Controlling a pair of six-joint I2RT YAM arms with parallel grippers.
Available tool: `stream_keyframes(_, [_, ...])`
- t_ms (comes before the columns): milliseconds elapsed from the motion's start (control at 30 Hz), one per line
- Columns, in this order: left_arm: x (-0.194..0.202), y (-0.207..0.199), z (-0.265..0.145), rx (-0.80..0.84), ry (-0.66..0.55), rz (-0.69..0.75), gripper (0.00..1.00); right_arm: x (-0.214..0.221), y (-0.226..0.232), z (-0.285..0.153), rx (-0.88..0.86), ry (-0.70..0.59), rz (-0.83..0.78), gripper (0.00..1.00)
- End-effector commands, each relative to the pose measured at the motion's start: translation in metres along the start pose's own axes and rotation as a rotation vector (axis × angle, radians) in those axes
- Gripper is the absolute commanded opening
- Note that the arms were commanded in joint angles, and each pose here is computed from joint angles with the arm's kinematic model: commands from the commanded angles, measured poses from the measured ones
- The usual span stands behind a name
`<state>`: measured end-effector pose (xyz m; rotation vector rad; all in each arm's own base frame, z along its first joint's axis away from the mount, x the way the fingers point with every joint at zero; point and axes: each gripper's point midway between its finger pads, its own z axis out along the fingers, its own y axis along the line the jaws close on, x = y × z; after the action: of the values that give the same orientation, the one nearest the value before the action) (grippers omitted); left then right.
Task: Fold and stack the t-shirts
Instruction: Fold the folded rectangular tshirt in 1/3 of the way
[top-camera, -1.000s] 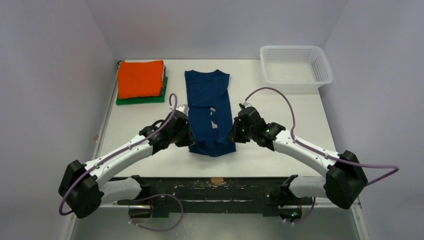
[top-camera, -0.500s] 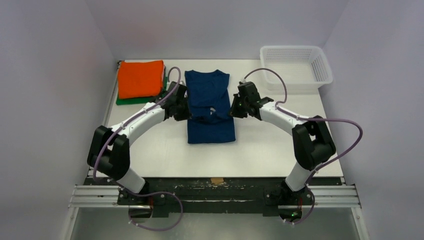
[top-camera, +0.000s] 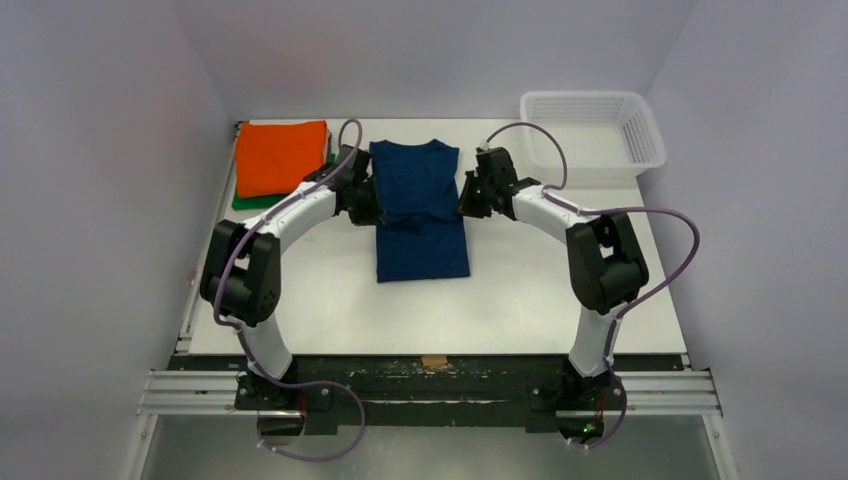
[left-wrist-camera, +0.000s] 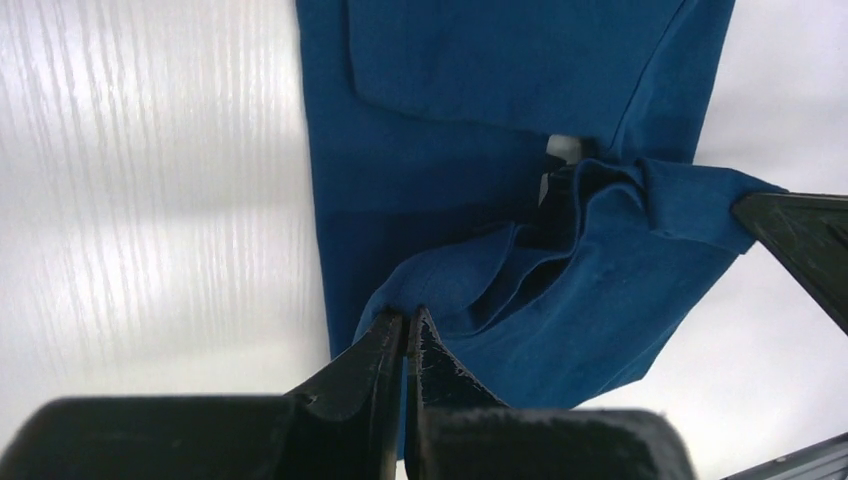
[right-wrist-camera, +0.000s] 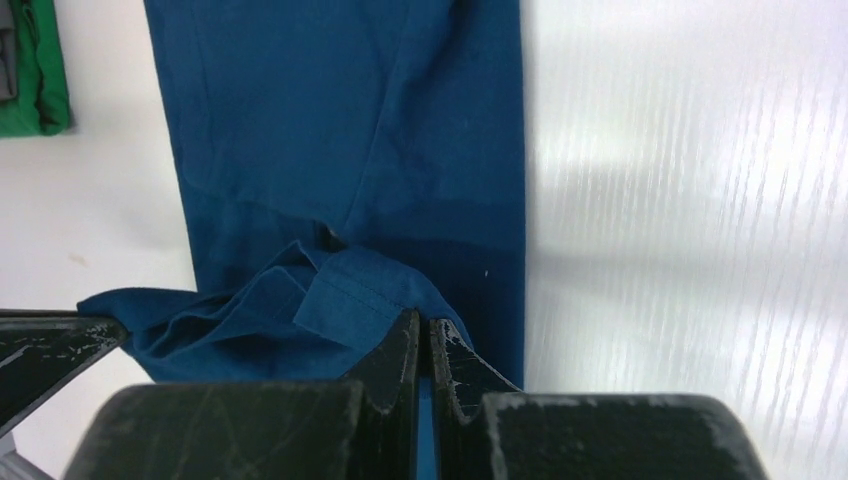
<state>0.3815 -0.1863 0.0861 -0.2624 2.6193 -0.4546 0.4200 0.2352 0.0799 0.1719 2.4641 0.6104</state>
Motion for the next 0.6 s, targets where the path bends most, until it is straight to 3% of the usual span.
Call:
stream_keyframes(0, [-0.030, -0.009, 0.006, 0.044, -0.032, 0.006, 0.07, -0.030, 0.010, 0.009, -0.045, -0.054, -0.027, 0.04])
stream_keyframes(33, [-0.031, -0.008, 0.010, 0.042, -0.017, 0.002, 0.17, -0.034, 0.008, 0.012, -0.040, -0.054, -0.020, 0.11])
stream_keyframes(67, [-0.034, -0.008, 0.013, 0.048, -0.005, 0.000, 0.40, -0.039, 0.008, 0.012, -0.041, -0.057, -0.013, 0.20])
stream_keyframes(100, [-0.037, -0.010, 0.015, 0.053, 0.001, -0.002, 0.56, -0.041, 0.007, 0.013, -0.034, -0.057, -0.005, 0.29])
stream_keyframes(133, [-0.040, -0.012, 0.015, 0.059, 0.008, -0.001, 0.66, -0.047, 0.005, 0.012, -0.023, -0.069, 0.003, 0.36])
stream_keyframes(200, [-0.046, -0.016, 0.010, 0.061, 0.002, 0.009, 0.82, -0.058, 0.006, 0.005, -0.008, -0.108, 0.004, 0.39])
stream_keyframes(400, [-0.035, -0.017, -0.027, 0.115, -0.058, 0.006, 0.95, -0.044, 0.000, -0.020, -0.007, -0.117, -0.008, 0.41])
stream_keyframes(567, [0.022, 0.001, -0.043, 0.152, -0.024, -0.026, 0.97, -0.020, -0.021, -0.037, 0.043, -0.113, -0.002, 0.43])
